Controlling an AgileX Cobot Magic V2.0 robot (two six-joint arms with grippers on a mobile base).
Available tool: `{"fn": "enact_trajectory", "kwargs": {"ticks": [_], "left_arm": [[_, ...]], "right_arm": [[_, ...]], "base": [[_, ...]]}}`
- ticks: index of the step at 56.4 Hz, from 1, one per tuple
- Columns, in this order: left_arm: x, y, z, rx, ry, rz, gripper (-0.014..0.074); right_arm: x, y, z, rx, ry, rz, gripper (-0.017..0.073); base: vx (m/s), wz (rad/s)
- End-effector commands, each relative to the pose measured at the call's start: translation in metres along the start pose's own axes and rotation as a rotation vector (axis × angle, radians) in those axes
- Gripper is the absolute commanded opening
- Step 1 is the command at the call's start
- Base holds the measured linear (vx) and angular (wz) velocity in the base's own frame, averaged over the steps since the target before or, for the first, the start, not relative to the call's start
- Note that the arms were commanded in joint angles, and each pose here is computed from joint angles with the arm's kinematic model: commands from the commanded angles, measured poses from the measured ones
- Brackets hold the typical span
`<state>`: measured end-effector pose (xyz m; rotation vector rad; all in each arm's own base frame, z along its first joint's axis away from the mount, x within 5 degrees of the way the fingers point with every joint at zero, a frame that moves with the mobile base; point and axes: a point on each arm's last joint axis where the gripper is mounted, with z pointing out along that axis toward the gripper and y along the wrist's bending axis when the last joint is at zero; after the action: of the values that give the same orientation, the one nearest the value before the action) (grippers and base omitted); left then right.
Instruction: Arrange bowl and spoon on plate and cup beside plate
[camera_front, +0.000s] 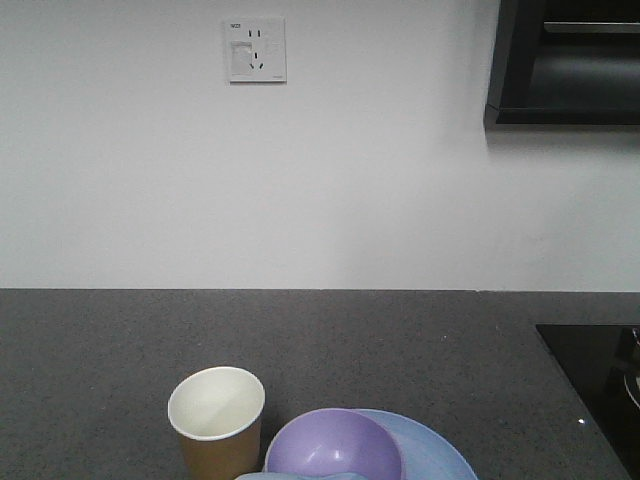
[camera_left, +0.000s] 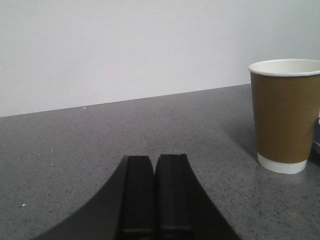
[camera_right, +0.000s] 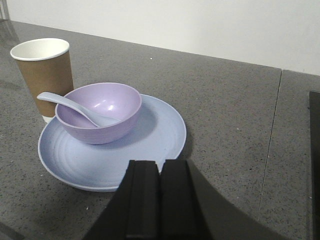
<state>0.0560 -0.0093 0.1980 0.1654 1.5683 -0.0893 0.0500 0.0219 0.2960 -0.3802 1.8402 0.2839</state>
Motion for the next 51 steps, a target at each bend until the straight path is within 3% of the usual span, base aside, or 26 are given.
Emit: {"fn": "enact_trajectory", "kwargs": {"ticks": [1,8,17,27,34,37,51], "left_arm": [[-0.016,0.001,-0.003,-0.013,-0.118,0.002,-0.0003],[-0.016,0.001,-0.003,-0.013,-0.118,0.002,-0.0003],[-0.016,0.001,-0.003,-0.013,-0.118,0.002,-0.0003],[-0.016,0.001,-0.003,-0.013,-0.118,0.002,-0.0003],[-0.016,0.001,-0.003,-0.013,-0.118,0.002,-0.0003],[-0.016,0.001,-0.003,-0.013,-0.118,0.002,-0.0003],[-0.016,0.001,-0.003,-0.013,-0.118,0.002,-0.0003]], "right_arm": [[-0.016,-0.001,-0.003,0.01,-0.105,-0.017,-0.0008],[-0.014,-0.002,-0.002,0.024,-0.101,-0.05,-0.0008],[0.016,-0.003,0.019,0.033,-0.122,-0.042,-0.0008],[0.068,-0.012,0.034,0.172,-0.195,-0.003,-0.0008],[0.095,-0.016,0.032,0.266,-0.284,0.062,-0.0008],[0.097,-0.017,0.029,0.281,-0.287,0.084,-0.0008],[0.098,-0.018,0.029,0.302,-0.279,0.075,-0.0008]], "base": [[0.0,0.0],[0.0,0.0],[0.0,0.0],[0.0,0.0],[0.0,0.0],[0.0,0.0],[0.0,0.0]]}}
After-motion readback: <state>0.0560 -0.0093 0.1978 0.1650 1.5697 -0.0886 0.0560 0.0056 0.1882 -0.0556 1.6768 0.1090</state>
